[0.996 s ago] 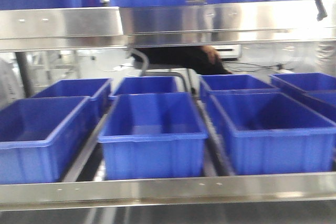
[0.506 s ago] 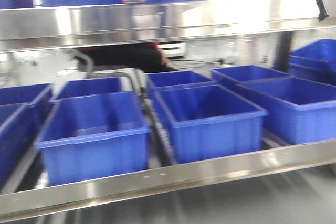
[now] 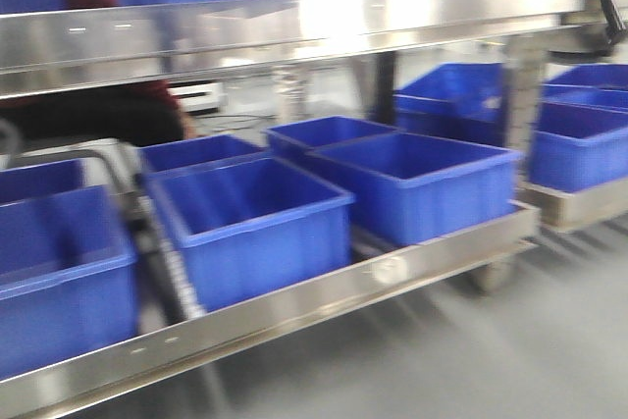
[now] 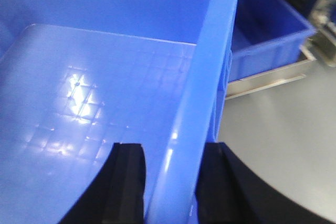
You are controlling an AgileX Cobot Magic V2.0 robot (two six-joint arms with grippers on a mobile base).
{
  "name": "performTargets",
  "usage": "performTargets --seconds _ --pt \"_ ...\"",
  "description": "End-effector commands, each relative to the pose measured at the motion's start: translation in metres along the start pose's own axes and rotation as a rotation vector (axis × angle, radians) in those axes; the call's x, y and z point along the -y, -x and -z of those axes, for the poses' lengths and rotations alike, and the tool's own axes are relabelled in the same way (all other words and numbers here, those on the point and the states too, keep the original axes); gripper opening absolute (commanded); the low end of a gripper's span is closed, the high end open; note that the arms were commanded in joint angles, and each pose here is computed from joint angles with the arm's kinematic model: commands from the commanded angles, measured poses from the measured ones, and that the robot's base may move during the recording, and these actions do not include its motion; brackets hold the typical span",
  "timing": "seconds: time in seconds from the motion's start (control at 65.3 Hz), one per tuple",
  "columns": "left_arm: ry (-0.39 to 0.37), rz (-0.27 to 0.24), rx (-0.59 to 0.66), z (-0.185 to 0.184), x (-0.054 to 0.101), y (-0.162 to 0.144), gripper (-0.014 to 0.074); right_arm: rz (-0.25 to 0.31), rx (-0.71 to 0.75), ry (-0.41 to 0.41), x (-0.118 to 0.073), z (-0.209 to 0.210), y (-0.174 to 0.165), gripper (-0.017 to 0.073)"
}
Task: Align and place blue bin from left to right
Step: 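Hold the bin with both grippers while the base turns away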
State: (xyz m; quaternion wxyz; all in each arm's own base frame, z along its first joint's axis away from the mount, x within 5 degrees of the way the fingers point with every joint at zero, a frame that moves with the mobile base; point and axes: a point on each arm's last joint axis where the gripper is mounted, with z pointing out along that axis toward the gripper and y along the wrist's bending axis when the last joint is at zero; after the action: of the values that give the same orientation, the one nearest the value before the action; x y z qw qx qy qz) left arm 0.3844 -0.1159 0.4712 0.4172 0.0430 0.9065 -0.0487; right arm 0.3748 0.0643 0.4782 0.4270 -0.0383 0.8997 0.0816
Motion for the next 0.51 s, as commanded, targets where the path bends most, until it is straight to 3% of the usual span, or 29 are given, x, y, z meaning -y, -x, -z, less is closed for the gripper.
performTargets --seconds 0.0,0.49 --pt "-0.054 -0.006 0.111 0.0196 0.0068 0.0099 -0.0111 -0.011 0.134 0.0 0.0008 0.015 0.0131 -0.0068" --pt "-0.054 -0.006 0.111 0.0196 0.0068 0.0099 -0.0111 -0.011 0.134 0.0 0.0008 0.015 0.0131 -0.0068"
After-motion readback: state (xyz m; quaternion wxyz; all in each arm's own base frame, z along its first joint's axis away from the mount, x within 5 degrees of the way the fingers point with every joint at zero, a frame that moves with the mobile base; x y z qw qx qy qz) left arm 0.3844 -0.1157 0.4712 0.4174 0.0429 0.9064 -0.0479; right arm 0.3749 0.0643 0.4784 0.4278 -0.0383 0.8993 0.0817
